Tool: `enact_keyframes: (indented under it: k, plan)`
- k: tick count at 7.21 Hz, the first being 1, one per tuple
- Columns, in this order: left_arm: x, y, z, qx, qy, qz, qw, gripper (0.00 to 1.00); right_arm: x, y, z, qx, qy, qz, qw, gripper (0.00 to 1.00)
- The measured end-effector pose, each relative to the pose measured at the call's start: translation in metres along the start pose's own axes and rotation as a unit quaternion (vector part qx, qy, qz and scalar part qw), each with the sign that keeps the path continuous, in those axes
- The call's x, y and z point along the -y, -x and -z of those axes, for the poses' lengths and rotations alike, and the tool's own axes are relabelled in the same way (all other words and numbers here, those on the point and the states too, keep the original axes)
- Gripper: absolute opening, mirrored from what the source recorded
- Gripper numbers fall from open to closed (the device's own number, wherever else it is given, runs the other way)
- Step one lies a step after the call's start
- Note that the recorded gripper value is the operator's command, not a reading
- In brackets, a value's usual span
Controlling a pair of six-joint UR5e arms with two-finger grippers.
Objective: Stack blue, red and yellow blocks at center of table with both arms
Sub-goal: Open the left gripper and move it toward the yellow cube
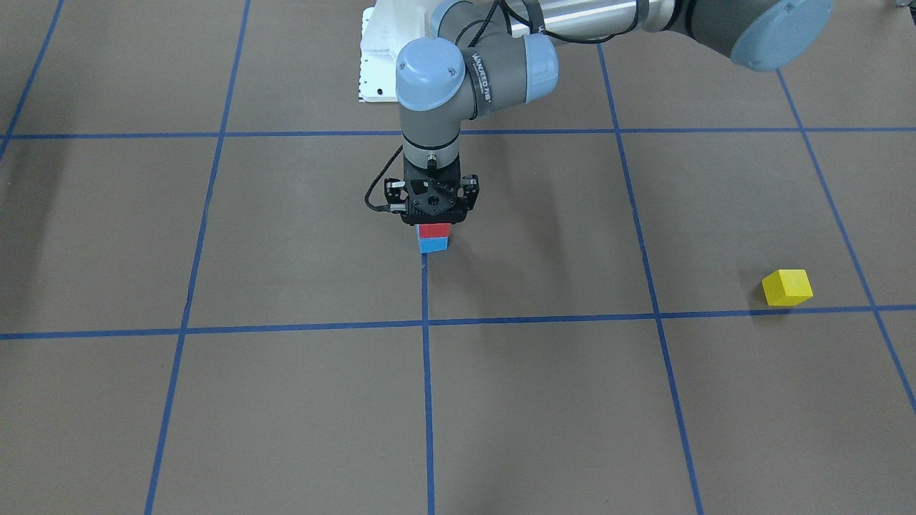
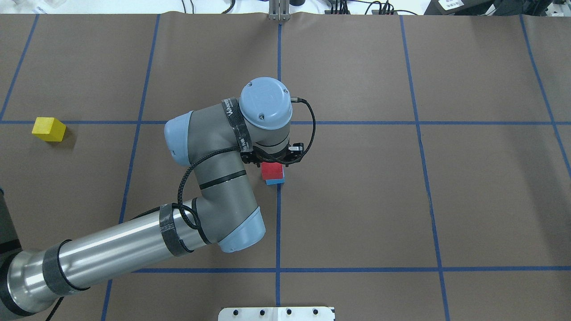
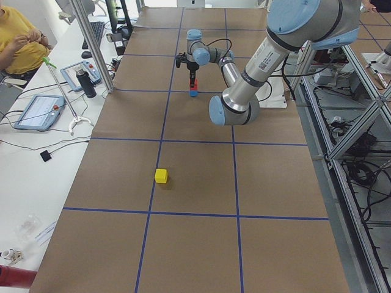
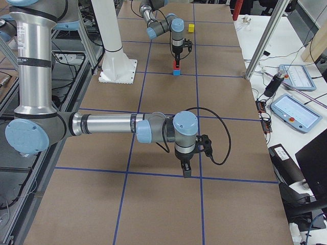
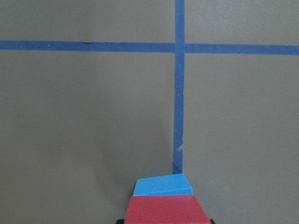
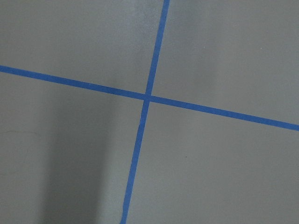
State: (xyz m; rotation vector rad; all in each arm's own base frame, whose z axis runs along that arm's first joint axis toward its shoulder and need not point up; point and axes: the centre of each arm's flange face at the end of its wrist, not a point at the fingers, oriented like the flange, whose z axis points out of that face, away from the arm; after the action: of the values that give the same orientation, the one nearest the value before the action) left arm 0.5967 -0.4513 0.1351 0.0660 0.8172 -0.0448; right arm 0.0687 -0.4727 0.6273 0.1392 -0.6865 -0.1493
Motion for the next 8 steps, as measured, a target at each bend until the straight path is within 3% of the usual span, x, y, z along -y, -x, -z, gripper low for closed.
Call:
enact_keyframes:
  k: [2, 4, 6, 8]
  plan:
    - [0.003, 0.004, 0.034, -0.012, -0.004, -0.005, 0.9999, 1.0, 0.001, 0.0, 0.0, -0.001, 0.0, 0.0, 1.0, 1.0]
    - [0.017, 0.063, 0.078, -0.011, 0.0, -0.038, 0.9992, 1.0, 0.001, 0.0, 0.0, -0.001, 0.0, 0.0, 1.0, 1.0]
    - [0.044, 0.178, 0.099, 0.003, -0.001, -0.101, 0.9948, 1.0, 0.001, 0.0, 0.0, 0.0, 0.0, -0.001, 1.0, 1.0]
    - [0.08, 0.311, 0.099, 0.045, 0.003, -0.169, 0.9847, 1.0, -0.001, 0.0, -0.001, 0.0, 0.001, -0.002, 1.0, 1.0]
